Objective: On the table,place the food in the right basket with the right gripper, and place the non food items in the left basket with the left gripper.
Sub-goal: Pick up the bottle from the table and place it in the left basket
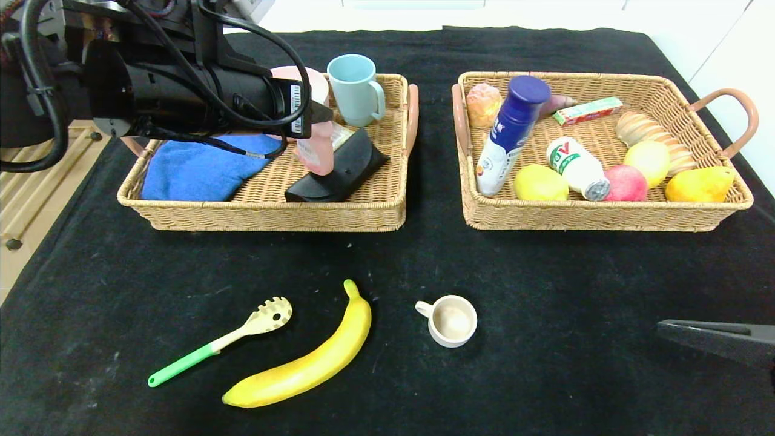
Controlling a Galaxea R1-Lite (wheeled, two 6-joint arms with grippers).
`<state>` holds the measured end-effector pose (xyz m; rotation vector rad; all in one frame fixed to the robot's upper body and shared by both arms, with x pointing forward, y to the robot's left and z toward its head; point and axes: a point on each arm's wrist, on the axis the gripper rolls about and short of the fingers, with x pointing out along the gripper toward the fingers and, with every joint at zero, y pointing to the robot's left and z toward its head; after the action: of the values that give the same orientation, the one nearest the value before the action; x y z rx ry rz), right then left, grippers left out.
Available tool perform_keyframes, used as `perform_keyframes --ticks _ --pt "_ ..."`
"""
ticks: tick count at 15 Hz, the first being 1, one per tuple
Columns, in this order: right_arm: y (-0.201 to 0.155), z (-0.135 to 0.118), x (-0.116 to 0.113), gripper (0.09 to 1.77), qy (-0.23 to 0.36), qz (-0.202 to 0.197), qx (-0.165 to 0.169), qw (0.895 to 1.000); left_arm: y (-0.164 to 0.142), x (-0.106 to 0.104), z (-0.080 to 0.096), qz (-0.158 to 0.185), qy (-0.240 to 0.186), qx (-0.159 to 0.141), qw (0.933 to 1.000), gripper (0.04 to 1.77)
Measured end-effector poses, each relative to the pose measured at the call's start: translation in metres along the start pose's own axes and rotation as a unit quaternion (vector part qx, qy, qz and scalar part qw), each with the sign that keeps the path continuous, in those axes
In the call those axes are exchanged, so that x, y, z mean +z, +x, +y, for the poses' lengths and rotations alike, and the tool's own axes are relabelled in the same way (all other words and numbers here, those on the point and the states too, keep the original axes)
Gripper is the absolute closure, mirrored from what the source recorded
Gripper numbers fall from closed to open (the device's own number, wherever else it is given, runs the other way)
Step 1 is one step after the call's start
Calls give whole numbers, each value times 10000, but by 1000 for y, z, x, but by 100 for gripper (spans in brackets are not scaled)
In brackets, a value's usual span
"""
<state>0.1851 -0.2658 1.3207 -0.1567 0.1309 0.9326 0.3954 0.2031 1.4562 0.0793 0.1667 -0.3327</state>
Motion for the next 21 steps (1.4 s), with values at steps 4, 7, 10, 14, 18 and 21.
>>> perform_keyframes --ticks 4,7,10,14,18,21 --pt "0 0 0 15 1 2 0 10000 6 -2 0 49 4 94 9999 60" --pt "0 0 0 15 2 7 1 10000 7 -5 0 89 9 102 9999 45" --pt "0 0 0 15 3 15 2 10000 6 -5 0 102 1 99 9999 33" --pt "1 0 -1 15 9 25 4 10000 -1 -1 0 38 -107 92 9999 24" --pt "1 0 -2 15 17 49 7 10000 -13 -2 -2 106 -154 49 9998 18" --pt "2 -1 -2 15 25 77 11 10000 -23 -14 -2 370 -102 65 9992 15"
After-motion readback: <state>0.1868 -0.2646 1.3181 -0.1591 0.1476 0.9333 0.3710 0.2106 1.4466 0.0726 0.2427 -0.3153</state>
